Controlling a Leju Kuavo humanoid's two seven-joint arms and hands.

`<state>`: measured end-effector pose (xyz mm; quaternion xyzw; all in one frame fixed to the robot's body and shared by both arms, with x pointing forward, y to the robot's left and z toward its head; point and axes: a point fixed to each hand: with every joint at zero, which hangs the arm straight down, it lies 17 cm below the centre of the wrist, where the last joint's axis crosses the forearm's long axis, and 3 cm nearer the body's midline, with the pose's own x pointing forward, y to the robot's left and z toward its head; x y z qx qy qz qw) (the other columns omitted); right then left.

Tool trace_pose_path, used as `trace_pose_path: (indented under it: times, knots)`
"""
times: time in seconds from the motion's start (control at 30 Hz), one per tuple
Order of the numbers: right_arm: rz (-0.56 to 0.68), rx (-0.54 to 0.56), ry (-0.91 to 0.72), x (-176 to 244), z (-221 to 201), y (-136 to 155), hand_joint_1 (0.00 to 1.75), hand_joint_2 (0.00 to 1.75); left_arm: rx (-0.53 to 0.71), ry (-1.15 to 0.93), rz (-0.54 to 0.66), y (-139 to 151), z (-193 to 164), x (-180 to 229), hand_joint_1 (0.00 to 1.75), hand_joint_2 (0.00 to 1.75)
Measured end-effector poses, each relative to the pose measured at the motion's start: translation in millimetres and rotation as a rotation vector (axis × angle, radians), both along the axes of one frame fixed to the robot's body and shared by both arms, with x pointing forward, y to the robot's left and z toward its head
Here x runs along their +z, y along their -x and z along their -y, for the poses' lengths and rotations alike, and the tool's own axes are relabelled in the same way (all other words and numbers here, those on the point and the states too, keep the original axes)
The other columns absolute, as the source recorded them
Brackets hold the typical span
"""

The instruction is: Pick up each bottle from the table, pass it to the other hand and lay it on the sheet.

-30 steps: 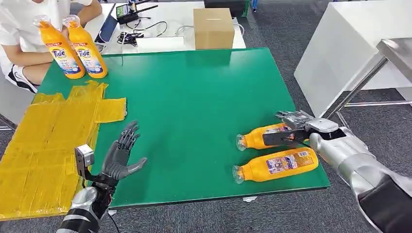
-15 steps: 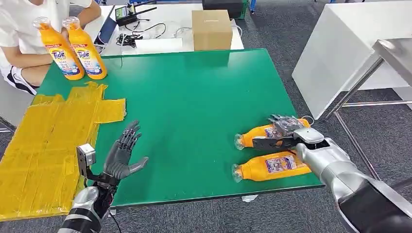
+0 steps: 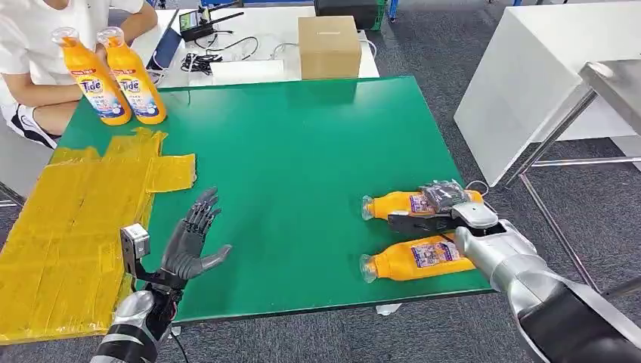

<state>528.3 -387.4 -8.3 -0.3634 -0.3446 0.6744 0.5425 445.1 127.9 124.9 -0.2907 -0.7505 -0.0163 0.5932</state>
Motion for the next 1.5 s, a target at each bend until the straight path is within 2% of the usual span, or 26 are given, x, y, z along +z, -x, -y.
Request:
trace_pose_path:
  times: [0.27,0.4,0.47,0.53,0.63,0.7,0.9,1.17,1.23,1.33,1.5]
  knots:
    - [0.025,0.008,0.020,3.4,-1.3,-3.7,1.75,1.75,-0.001,-0.002,-0.012,0.1,0.5,-3.3,0.00,1.75]
    - [0.084,0.010,0.031,9.6,-3.9,-8.8,1.75,1.75,-0.001,-0.003,-0.015,-0.1,0.5,-3.8,0.00,1.75]
    - [0.169,0.000,0.056,18.2,-3.3,-13.8,1.75,1.75,-0.001,-0.004,-0.020,-0.3,0.7,-4.7,0.00,1.75]
    - [0.345,-0.006,0.128,40.1,-3.2,-21.1,1.75,1.75,-0.001,-0.005,-0.032,0.3,1.7,-7.4,0.00,1.75]
    - [0.592,-0.015,0.132,79.0,-14.1,-25.8,1.75,1.75,0.002,-0.006,-0.049,1.5,3.2,-11.5,0.00,1.75]
    - [0.693,-0.007,0.081,95.2,-28.7,-22.4,1.75,1.75,0.006,-0.004,-0.054,1.8,4.3,-12.7,0.00,1.75]
    - [0.892,0.066,-0.108,150.3,-83.1,-3.5,1.75,1.75,0.005,0.000,-0.066,5.2,7.5,-16.4,0.00,1.75]
    - [1.107,0.027,-0.288,221.5,-79.4,23.6,1.75,1.75,-0.010,-0.008,-0.073,9.1,14.3,-19.5,0.00,1.75]
    - [1.139,-0.008,-0.445,228.6,-75.9,28.9,1.75,1.75,-0.022,-0.013,-0.070,10.3,17.8,-19.1,0.00,1.75]
    - [1.136,-0.134,-0.723,222.7,-69.6,33.1,1.75,1.75,-0.042,-0.036,-0.057,12.5,25.6,-17.6,0.00,1.75]
    - [1.115,-0.169,-0.801,214.8,-77.8,35.4,1.75,1.75,-0.056,-0.045,-0.041,12.8,31.5,-10.9,0.00,1.75]
